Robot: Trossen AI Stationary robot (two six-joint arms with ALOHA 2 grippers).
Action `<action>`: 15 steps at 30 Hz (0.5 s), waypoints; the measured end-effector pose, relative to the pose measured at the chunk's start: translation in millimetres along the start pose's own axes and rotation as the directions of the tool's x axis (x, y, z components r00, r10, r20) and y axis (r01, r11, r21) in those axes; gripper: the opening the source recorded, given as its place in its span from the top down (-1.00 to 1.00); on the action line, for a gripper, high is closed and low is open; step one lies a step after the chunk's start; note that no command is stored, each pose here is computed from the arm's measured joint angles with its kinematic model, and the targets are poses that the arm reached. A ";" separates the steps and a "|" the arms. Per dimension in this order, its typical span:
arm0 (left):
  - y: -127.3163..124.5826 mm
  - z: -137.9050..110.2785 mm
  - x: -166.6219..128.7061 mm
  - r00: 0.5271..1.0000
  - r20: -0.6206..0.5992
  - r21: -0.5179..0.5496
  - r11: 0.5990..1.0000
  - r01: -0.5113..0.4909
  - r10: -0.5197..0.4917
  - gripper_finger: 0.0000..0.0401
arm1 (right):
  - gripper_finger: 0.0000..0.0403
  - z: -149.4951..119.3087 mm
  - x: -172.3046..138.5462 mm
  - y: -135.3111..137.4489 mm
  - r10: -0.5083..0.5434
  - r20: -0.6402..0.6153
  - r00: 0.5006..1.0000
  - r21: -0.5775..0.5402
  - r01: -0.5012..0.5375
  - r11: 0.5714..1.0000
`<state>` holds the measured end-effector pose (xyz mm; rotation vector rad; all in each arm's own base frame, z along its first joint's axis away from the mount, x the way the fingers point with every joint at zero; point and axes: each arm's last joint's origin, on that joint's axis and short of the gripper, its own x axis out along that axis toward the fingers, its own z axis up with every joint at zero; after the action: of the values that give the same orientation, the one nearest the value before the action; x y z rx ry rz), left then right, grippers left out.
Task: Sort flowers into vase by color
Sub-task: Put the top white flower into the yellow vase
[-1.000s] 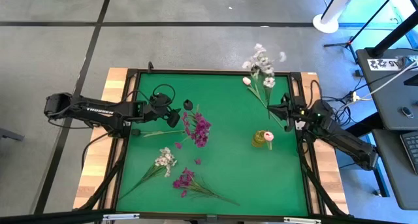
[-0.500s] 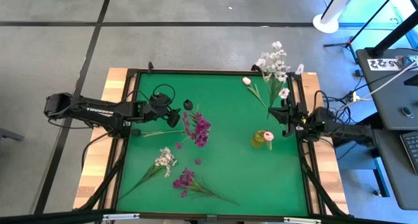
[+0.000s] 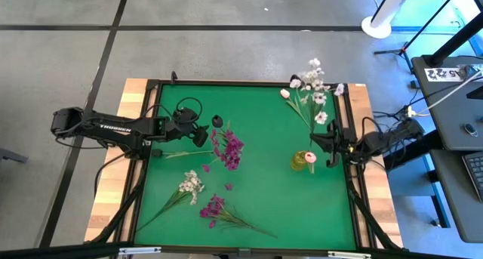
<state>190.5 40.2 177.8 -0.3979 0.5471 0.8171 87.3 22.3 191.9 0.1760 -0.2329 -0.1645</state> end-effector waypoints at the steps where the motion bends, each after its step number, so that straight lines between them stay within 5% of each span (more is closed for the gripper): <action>1: -0.1 0.0 0.0 1.000 0.000 0.000 1.000 0.001 -0.001 -0.46 | 1.00 -0.1 -0.8 1.0 -0.005 -0.003 1.000 0.004 0.005 1.000; 15: -0.1 0.1 -0.1 1.000 0.001 -0.001 1.000 0.001 -0.001 -0.46 | 1.00 -12.2 -2.2 9.1 -0.037 -0.096 0.995 0.025 0.039 0.999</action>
<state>190.5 40.1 177.9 -0.3989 0.5455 0.8166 89.4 33.4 181.4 0.2144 -0.1362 -0.1904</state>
